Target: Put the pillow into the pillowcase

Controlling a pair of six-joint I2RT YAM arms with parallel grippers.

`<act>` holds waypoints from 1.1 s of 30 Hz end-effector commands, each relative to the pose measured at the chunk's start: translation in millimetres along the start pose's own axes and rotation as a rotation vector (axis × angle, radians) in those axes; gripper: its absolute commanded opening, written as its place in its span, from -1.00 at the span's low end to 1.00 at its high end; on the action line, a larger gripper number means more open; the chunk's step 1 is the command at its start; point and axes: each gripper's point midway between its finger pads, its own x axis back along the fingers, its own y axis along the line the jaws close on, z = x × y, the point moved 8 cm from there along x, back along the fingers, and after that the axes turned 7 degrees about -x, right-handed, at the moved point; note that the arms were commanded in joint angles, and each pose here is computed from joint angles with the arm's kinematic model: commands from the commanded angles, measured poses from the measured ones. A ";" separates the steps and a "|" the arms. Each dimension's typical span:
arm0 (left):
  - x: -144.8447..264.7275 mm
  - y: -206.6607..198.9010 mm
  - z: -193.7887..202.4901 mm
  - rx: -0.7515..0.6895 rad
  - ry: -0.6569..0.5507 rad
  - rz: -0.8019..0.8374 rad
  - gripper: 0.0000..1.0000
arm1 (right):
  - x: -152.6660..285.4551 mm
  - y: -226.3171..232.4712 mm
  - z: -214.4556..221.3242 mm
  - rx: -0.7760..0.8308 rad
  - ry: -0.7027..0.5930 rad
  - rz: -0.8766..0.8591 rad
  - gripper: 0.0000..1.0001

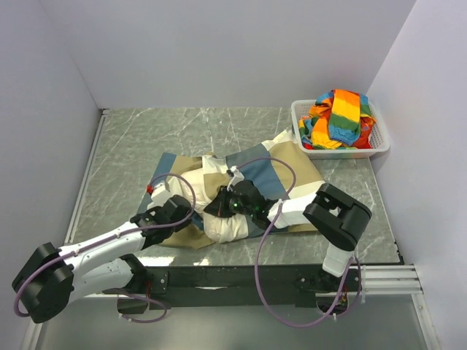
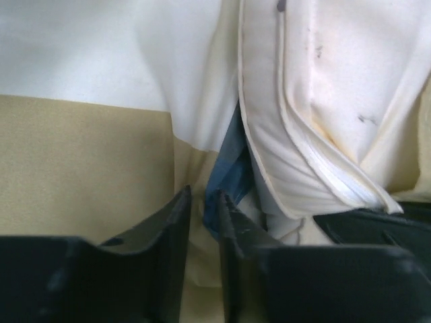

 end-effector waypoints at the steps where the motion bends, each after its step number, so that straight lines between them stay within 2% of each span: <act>1: -0.4 -9.5 -9.0 -0.041 -0.004 -0.023 -0.31 | 4.0 -36.1 37.7 -0.074 0.163 0.068 -1.00; 3: 1.0 -16.0 -12.0 -0.017 0.004 -0.023 -0.06 | 5.3 -34.0 34.0 -0.079 0.153 0.062 -1.00; 6: 1.9 -19.7 -11.1 0.004 0.039 -0.043 0.02 | 6.2 -31.6 29.1 -0.076 0.143 0.061 -1.00; 11: 3.2 -33.4 -8.6 0.046 0.080 0.016 -0.03 | 5.4 -28.9 26.3 -0.070 0.137 0.062 -1.00; 12: -0.2 -32.4 -5.0 0.054 0.096 -0.009 -0.14 | 5.7 -28.4 25.4 -0.073 0.133 0.062 -1.00; 15: -4.1 -29.9 1.2 0.072 0.116 -0.062 -0.29 | 7.6 -26.3 24.3 -0.071 0.128 0.063 -1.00; 17: -4.4 -30.1 3.4 0.088 0.117 -0.060 -0.28 | 8.7 -26.0 22.9 -0.067 0.122 0.075 -1.00; 24: -11.5 -41.2 12.4 0.098 0.153 -0.033 0.00 | 10.9 -18.6 11.6 -0.034 0.075 0.103 -1.00; 26: -13.4 -39.0 17.9 0.098 0.170 -0.031 0.02 | 12.0 -18.2 8.6 -0.026 0.057 0.120 -1.00; 29: -14.8 -30.2 23.4 0.118 0.174 -0.037 -0.07 | 13.2 -12.7 1.6 -0.011 0.031 0.132 -1.00; 30: -13.4 -29.1 23.4 0.126 0.169 -0.031 -0.29 | 13.0 -7.4 -2.2 -0.003 0.022 0.122 -1.00; 32: -13.3 -26.9 23.3 0.127 0.156 -0.014 -0.52 | 13.7 -3.8 -4.6 0.009 0.020 0.122 -1.00; 33: -11.9 -27.5 21.2 0.128 0.149 0.000 -0.71 | 12.9 -0.1 -7.3 0.012 0.016 0.117 -1.00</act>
